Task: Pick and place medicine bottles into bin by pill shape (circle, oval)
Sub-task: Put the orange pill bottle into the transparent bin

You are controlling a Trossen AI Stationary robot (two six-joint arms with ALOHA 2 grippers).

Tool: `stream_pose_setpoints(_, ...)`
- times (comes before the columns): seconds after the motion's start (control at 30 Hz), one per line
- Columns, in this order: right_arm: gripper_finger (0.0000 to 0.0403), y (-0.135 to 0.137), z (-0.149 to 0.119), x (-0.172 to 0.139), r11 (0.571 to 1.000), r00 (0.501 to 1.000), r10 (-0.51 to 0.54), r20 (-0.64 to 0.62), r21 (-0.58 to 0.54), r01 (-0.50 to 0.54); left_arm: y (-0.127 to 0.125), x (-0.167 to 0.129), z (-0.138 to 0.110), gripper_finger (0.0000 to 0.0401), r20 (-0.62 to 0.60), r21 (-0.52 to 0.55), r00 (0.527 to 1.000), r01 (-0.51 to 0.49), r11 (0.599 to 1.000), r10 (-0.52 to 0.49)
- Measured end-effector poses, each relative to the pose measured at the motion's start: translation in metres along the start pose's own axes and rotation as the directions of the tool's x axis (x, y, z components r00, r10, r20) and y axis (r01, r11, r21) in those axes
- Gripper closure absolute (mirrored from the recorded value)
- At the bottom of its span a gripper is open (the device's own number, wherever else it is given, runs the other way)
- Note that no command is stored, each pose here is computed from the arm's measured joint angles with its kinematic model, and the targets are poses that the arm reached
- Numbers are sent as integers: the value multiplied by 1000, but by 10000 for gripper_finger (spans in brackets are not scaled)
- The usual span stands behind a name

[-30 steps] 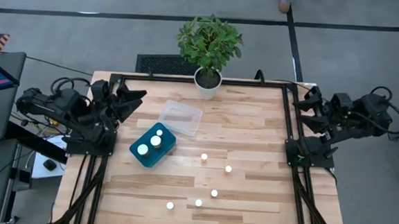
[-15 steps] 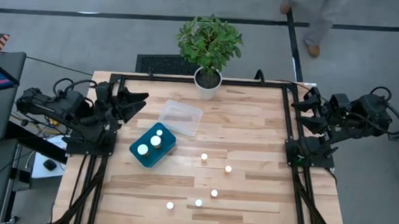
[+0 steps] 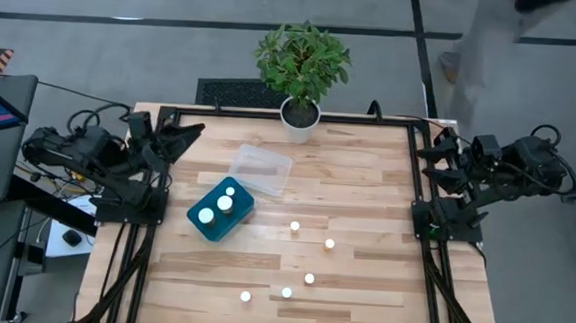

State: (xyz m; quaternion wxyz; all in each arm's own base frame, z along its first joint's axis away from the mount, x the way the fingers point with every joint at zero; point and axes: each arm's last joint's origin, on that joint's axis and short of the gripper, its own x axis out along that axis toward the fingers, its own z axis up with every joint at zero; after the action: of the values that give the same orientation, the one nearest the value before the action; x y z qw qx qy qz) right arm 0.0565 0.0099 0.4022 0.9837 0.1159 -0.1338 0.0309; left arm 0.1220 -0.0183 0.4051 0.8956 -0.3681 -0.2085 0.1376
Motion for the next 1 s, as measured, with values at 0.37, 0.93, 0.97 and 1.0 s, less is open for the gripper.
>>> stream_pose_setpoints(0.37,177,7,-10,38,999,998,-51,-20,-11,51,4,-16,12,113,-52,70,996,73,995,-70)
stream_pose_setpoints(0.93,177,11,-6,50,994,997,-45,59,-101,51,4,-17,9,113,-145,29,979,149,988,-144)
stream_pose_setpoints(0.97,177,11,-6,49,992,997,-46,55,-114,52,4,-17,9,113,-144,29,979,148,989,-142)
stream_pose_setpoints(1.0,177,11,-6,48,991,997,-45,57,-119,52,4,-17,9,113,-140,30,981,141,990,-136)
